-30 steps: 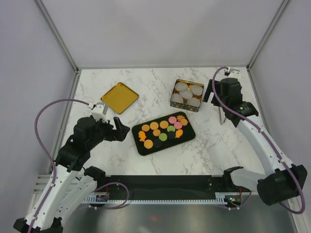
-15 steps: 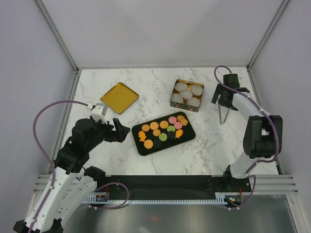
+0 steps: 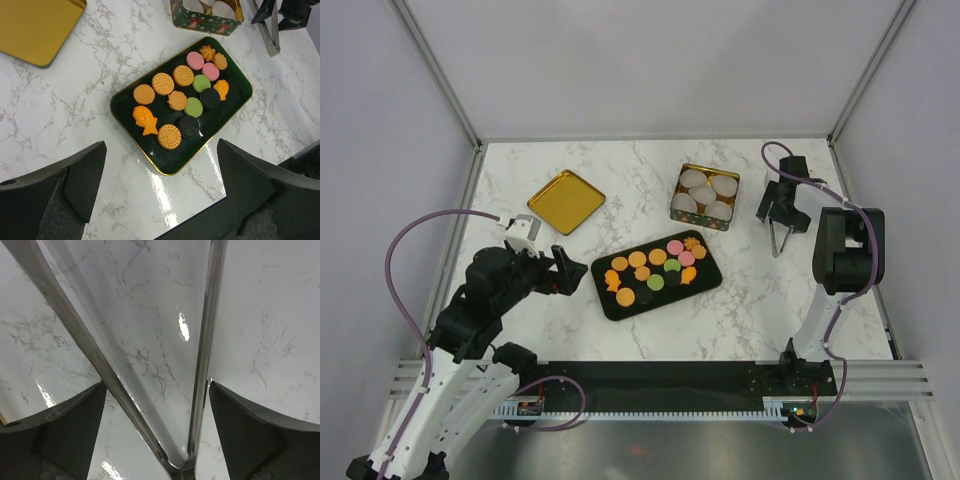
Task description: Pack the cookies
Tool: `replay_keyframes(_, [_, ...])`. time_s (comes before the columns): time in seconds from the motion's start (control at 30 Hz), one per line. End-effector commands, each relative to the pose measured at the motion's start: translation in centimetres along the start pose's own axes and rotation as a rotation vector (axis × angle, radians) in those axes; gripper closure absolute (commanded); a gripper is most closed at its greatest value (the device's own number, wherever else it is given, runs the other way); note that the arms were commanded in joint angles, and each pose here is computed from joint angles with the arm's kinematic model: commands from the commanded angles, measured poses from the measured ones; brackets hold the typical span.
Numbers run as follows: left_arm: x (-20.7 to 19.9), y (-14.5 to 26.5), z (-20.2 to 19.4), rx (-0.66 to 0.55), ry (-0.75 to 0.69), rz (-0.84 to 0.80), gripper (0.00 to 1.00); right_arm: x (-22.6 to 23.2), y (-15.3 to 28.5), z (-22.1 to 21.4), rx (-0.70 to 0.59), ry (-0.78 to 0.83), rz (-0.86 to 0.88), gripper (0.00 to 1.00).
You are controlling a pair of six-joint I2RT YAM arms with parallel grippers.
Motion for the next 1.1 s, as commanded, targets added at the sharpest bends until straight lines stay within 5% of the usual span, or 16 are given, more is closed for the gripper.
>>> replay_keyframes(0.0, [-0.2, -0.2, 0.3, -0.023, 0.006, -0.008, 0.00, 0.8, -0.6, 0.8, -0.013, 0.013, 0.032, 0.09])
replay_keyframes(0.3, [-0.1, -0.3, 0.2, -0.016, 0.007, -0.005, 0.00, 1.7, 0.5, -0.2, -0.024, -0.010, 0.154, 0.16])
replay_keyframes(1.07, [-0.2, -0.7, 0.0, 0.005, 0.004, -0.003, 0.00, 2.1, -1.0, 1.3, -0.025, 0.040, 0.135, 0.19])
Point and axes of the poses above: each gripper's point midway between its finger pads, its own y axis back along the fingers, its own x axis along the line the jaws close on, z = x × y, the point moved 8 cm from there along y, back along the fingers, and after that the axes turned 4 degrees about y, right-handed, at the moved point
